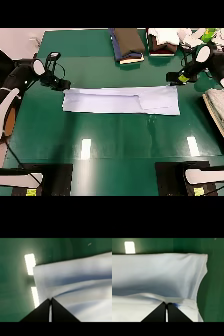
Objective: Fold the shirts.
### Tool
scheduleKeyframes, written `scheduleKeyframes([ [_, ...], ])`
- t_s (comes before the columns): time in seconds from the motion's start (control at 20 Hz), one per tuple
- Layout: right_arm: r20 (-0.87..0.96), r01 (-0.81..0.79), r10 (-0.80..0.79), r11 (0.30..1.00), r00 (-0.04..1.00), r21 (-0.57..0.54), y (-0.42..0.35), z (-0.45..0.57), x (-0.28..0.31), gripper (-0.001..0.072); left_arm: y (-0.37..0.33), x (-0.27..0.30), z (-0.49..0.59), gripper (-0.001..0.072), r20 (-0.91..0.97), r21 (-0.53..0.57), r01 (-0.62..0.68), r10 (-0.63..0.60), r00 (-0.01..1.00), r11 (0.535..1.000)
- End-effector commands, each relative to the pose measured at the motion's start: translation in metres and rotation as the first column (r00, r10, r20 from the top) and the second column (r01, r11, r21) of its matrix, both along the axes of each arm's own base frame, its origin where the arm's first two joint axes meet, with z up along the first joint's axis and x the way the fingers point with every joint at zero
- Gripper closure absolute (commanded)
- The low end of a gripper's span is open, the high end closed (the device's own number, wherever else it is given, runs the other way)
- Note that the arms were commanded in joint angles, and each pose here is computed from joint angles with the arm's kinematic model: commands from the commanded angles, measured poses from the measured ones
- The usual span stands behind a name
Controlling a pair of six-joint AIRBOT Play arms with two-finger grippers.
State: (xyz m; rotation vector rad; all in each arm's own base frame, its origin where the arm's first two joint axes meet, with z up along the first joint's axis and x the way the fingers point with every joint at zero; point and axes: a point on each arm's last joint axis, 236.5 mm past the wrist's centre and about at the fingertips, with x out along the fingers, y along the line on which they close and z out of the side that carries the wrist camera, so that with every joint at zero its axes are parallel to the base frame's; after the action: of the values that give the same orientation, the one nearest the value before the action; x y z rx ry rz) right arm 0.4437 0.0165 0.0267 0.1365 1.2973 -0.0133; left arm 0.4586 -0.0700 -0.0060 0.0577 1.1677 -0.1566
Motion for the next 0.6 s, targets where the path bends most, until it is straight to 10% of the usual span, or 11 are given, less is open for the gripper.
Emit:
scheduleKeyframes([
  [0.0, 0.004, 0.007, -0.008, 0.997, 1.0, 0.082, 0.001, -0.009, 0.026, 0.0691, -0.002, 0.02, -0.01, 0.0686, 0.022, -0.004, -0.009, 0.009, 1.0, 1.0],
  [0.05, 0.012, 0.005, -0.007, 0.994, 1.0, 0.108, 0.003, -0.008, 0.03, 0.0655, -0.001, 0.019, -0.008, 0.0665, 0.015, -0.003, -0.008, 0.008, 1.0, 1.0],
  [0.15, 0.049, -0.004, -0.004, 0.987, 0.999, 0.159, 0.002, 0.003, 0.038, 0.0424, -0.002, 0.017, -0.001, 0.0135, 0.005, -0.004, -0.011, 0.011, 1.0, 1.0],
  [0.25, 0.035, 0.006, -0.012, 0.987, 0.999, 0.161, -0.013, 0.014, 0.033, 0.0235, -0.002, 0.014, 0.014, 0.017, -0.017, -0.001, -0.006, 0.006, 1.0, 1.0],
  [0.45, -0.119, 0.062, -0.041, 0.983, 0.992, 0.172, -0.049, -0.01, -0.012, 0.0109, -0.015, 0.003, 0.033, 0.0176, -0.068, -0.056, 0.002, -0.006, 0.998, 0.998],
  [0.55, -0.183, 0.114, -0.08, 0.976, 0.98, 0.186, -0.06, -0.037, -0.029, 0.0108, -0.029, 0.002, 0.035, 0.0583, -0.071, -0.121, 0.006, -0.015, 0.997, 0.993],
])
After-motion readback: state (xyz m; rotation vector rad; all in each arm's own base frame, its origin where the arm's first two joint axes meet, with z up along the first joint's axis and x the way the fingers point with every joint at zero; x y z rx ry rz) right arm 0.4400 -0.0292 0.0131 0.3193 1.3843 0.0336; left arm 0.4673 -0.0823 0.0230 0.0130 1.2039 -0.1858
